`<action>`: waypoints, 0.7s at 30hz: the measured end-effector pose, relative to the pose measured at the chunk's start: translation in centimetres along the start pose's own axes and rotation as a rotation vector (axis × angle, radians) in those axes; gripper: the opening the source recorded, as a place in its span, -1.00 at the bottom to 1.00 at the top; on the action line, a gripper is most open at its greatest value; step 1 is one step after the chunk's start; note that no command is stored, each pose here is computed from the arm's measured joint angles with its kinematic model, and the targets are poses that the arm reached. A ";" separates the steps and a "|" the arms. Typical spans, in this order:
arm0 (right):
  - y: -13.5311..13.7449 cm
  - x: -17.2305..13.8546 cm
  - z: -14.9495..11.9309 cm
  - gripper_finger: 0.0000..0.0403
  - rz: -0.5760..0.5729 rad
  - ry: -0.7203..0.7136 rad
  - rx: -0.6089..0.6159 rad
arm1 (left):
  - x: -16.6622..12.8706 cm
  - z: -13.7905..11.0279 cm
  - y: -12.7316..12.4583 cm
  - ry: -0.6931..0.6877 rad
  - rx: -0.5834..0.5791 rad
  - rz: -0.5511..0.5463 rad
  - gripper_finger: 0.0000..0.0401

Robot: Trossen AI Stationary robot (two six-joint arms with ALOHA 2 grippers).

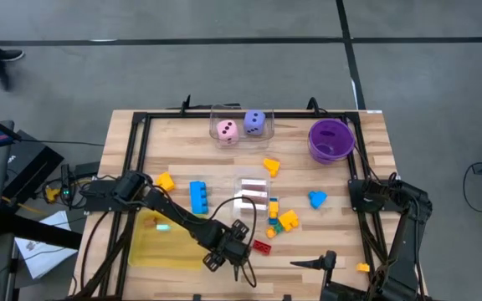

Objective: Pick & Place Toys
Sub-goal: Put the green game piece into the yellow bin

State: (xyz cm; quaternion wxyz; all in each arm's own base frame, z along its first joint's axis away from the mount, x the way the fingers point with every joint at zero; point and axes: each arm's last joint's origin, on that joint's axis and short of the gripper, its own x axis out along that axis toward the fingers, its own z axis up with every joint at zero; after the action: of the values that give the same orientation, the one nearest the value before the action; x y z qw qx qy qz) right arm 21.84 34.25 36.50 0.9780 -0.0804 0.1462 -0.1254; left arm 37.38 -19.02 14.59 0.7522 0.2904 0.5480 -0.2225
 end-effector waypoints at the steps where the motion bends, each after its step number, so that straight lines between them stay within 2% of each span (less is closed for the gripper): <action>1: 0.0 0.0 0.0 0.99 0.000 0.000 0.000 | 0.0 0.0 0.0 0.001 0.000 -0.002 0.50; 6: 0.0 0.0 0.0 0.99 0.000 0.000 0.000 | 0.0 0.0 -0.1 0.001 -0.001 -0.019 0.49; 10: 0.0 0.0 0.0 0.99 0.000 0.000 0.000 | 0.0 -0.1 -0.1 0.002 -0.001 -0.019 0.40; 14: 0.0 0.0 0.0 0.99 0.000 0.000 0.000 | 0.0 -0.1 -0.1 0.002 -0.002 -0.019 0.20; 21: 0.0 0.0 0.0 0.99 0.000 0.000 0.000 | 0.0 0.1 0.0 -0.015 -0.010 -0.014 -0.27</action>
State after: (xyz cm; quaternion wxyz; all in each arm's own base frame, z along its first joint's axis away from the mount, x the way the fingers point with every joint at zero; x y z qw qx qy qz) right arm 21.84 34.25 36.50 0.9780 -0.0804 0.1462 -0.1254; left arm 37.44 -19.11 14.63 0.7562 0.2809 0.5456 -0.2272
